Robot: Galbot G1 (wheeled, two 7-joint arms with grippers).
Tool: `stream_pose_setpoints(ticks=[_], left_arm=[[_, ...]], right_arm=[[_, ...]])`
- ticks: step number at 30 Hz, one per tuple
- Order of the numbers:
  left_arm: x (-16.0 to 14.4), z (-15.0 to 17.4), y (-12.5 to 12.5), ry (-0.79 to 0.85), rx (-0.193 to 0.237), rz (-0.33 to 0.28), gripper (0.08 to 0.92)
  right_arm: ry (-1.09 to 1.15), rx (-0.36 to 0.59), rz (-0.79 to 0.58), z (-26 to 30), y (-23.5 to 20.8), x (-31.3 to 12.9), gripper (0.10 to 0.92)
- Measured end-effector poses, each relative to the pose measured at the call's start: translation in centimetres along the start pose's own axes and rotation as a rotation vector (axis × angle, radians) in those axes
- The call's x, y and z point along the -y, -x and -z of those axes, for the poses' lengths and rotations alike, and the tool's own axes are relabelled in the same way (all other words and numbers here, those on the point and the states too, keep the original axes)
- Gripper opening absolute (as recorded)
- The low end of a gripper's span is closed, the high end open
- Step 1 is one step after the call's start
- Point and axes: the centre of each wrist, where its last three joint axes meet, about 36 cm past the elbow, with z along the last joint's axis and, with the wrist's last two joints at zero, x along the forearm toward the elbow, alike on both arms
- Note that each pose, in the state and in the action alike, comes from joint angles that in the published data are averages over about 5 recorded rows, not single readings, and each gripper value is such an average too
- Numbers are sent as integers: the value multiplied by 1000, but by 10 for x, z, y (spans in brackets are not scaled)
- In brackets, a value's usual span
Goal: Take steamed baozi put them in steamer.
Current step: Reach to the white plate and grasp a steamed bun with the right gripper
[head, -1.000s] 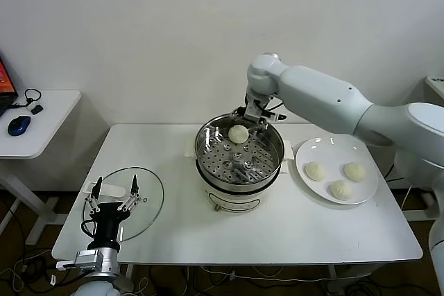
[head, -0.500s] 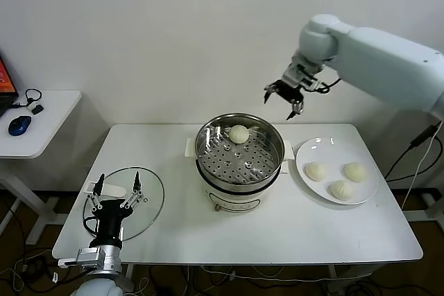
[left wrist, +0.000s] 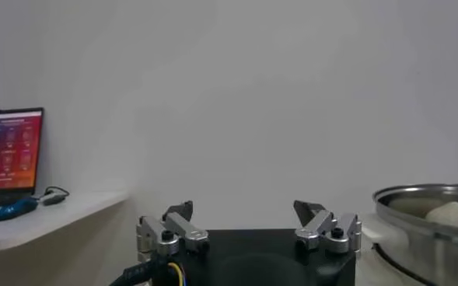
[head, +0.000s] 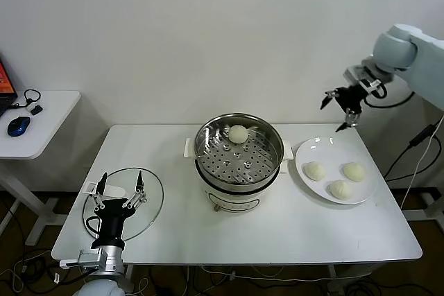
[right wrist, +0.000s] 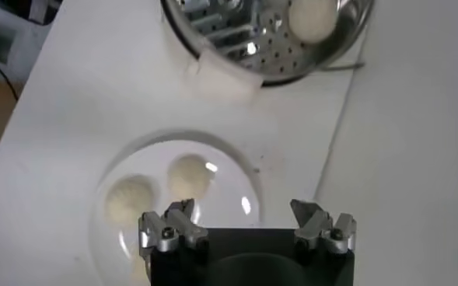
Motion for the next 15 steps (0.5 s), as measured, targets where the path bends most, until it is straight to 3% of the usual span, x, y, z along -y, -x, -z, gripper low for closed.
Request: stream_pose_setpoints(ticks=[15], left_arm=[[-2,-1,-4,4,-2,-1,823]], right_arm=[[148,-11,48,-29,97,-20,823]])
